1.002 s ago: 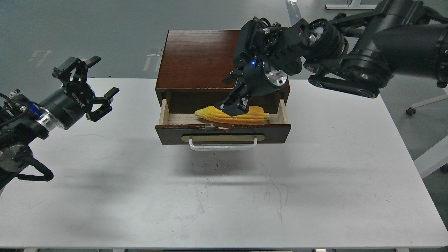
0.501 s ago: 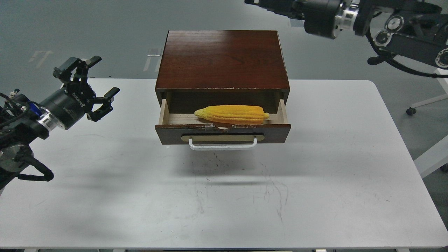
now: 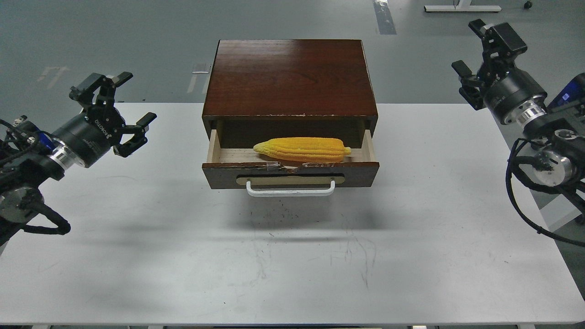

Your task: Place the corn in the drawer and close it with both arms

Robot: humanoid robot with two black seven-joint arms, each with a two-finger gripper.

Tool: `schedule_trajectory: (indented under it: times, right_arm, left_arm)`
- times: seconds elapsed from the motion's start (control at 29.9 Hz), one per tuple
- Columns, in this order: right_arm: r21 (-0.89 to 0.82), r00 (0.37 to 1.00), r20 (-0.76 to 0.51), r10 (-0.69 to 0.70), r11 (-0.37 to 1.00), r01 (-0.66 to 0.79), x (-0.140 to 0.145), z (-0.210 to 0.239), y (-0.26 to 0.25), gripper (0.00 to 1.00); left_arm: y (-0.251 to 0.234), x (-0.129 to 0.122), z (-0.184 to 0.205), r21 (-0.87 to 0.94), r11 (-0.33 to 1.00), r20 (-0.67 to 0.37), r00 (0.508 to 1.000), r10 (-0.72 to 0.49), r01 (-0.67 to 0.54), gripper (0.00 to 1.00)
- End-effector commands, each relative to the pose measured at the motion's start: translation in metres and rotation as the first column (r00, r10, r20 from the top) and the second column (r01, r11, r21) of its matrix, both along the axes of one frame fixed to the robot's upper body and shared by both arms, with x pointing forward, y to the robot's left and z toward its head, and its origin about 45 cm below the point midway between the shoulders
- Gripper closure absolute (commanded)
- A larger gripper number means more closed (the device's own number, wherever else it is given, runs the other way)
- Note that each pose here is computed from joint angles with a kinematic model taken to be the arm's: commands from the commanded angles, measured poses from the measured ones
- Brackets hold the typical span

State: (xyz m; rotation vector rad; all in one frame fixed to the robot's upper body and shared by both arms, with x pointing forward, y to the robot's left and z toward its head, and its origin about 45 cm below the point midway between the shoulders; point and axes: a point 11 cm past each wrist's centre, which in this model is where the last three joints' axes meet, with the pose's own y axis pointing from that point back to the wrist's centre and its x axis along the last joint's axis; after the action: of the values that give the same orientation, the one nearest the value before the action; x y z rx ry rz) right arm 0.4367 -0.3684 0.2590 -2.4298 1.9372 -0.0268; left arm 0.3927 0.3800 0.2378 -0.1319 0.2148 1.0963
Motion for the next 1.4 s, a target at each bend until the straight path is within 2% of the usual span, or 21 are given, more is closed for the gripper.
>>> schedule_trajectory:
  times: [0.0, 0.13, 0.3, 0.37, 0.5, 0.57, 0.63, 0.7, 0.74, 0.77, 0.84, 0.9, 0.94, 0.97, 1.04, 1.1, 1.14, 1.2, 1.24, 1.27, 1.37]
  right_arm:
    - [0.097, 0.994, -0.069, -0.087, 0.991, 0.094, -0.008, -0.028, -0.018, 0.02]
    - [0.136, 0.979, -0.15, -0.138, 0.978, 0.158, -0.019, -0.067, -0.027, 0.02]
    - [0.146, 0.966, -0.219, -0.14, 0.974, 0.174, -0.033, -0.103, -0.019, 0.02]
    - [0.153, 0.962, -0.237, -0.133, 0.973, 0.172, -0.037, -0.112, -0.014, 0.02]
    - [0.153, 0.962, -0.239, -0.128, 0.974, 0.167, -0.038, -0.113, -0.013, 0.02]
    - [0.153, 0.963, -0.24, -0.126, 0.974, 0.166, -0.038, -0.114, -0.012, 0.02]
    - [0.154, 0.963, -0.237, -0.125, 0.974, 0.164, -0.037, -0.112, -0.012, 0.02]
    - [0.156, 0.964, -0.235, -0.124, 0.974, 0.163, -0.036, -0.111, -0.012, 0.02]
    - [0.154, 0.964, -0.236, -0.125, 0.974, 0.164, -0.037, -0.112, -0.012, 0.02]
    - [0.154, 0.964, -0.236, -0.125, 0.974, 0.164, -0.037, -0.112, -0.012, 0.02]
    - [0.15, 0.963, -0.238, -0.122, 0.975, 0.161, -0.037, -0.113, -0.012, 0.02]
    - [0.148, 0.963, -0.241, -0.121, 0.976, 0.16, -0.038, -0.114, -0.012, 0.02]
    - [0.148, 0.962, -0.246, -0.118, 0.976, 0.157, -0.039, -0.116, -0.011, 0.02]
    - [0.148, 0.962, -0.247, -0.117, 0.976, 0.157, -0.04, -0.116, -0.01, 0.02]
    - [0.146, 0.961, -0.249, -0.118, 0.977, 0.158, -0.041, -0.117, -0.011, 0.02]
    - [0.147, 0.961, -0.251, -0.117, 0.977, 0.157, -0.041, -0.118, -0.011, 0.02]
    - [0.146, 0.961, -0.252, -0.116, 0.977, 0.157, -0.041, -0.118, -0.01, 0.02]
    - [0.146, 0.961, -0.252, -0.116, 0.977, 0.157, -0.041, -0.118, -0.01, 0.02]
    - [0.146, 0.961, -0.252, -0.116, 0.977, 0.157, -0.041, -0.118, -0.01, 0.02]
    - [0.145, 0.961, -0.252, -0.118, 0.977, 0.158, -0.041, -0.118, -0.011, 0.02]
    - [0.146, 0.96, -0.253, -0.117, 0.977, 0.157, -0.042, -0.119, -0.011, 0.02]
  left_arm:
    - [0.003, 0.0, 0.002, 0.007, 1.0, 0.004, 1.0, 0.005, -0.005, 0.0]
    - [0.008, 0.002, 0.009, 0.033, 0.999, 0.018, 1.0, 0.003, -0.004, 0.0]
    - [-0.005, 0.005, 0.018, 0.215, 0.972, 0.055, 0.992, -0.113, 0.099, 0.02]
    - [-0.02, 0.009, 0.034, 0.367, 0.913, 0.097, 0.969, -0.227, 0.177, 0.07]
    - [-0.038, 0.015, 0.065, 0.472, 0.856, 0.173, 0.93, -0.324, 0.211, 0.18]
    - [-0.059, 0.014, 0.094, 0.507, 0.828, 0.238, 0.886, -0.399, 0.237, 0.25]
    - [-0.073, 0.01, 0.11, 0.546, 0.797, 0.264, 0.85, -0.456, 0.258, 0.25]
    - [-0.095, 0.001, 0.129, 0.636, 0.719, 0.285, 0.781, -0.556, 0.28, 0.25]
    - [-0.111, -0.007, 0.136, 0.7, 0.652, 0.283, 0.725, -0.628, 0.292, 0.25]
    - [-0.12, -0.012, 0.137, 0.729, 0.617, 0.279, 0.695, -0.663, 0.296, 0.25]
    - [-0.15, -0.03, 0.14, 0.834, 0.474, 0.249, 0.576, -0.779, 0.281, 0.25]
    - [-0.164, -0.038, 0.137, 0.873, 0.409, 0.228, 0.521, -0.823, 0.264, 0.25]
    - [-0.178, -0.045, 0.132, 0.907, 0.352, 0.215, 0.468, -0.857, 0.229, 0.27]
    - [-0.184, -0.048, 0.13, 0.921, 0.329, 0.21, 0.444, -0.871, 0.21, 0.29]
    - [-0.199, -0.059, 0.117, 0.953, 0.248, 0.17, 0.375, -0.911, 0.172, 0.45]
    - [-0.206, -0.063, 0.112, 0.96, 0.227, 0.158, 0.35, -0.923, 0.165, 0.55]
    - [-0.21, -0.066, 0.104, 0.964, 0.207, 0.143, 0.332, -0.933, 0.167, 0.66]
    - [-0.215, -0.07, 0.091, 0.969, 0.177, 0.116, 0.315, -0.942, 0.17, 0.79]
    - [-0.218, -0.074, 0.082, 0.973, 0.157, 0.1, 0.302, -0.948, 0.169, 0.95]
    - [-0.219, -0.075, 0.078, 0.975, 0.152, 0.098, 0.296, -0.95, 0.164, 1.0]
    - [-0.225, -0.084, 0.061, 0.98, 0.143, 0.1, 0.274, -0.956, 0.14, 1.0]
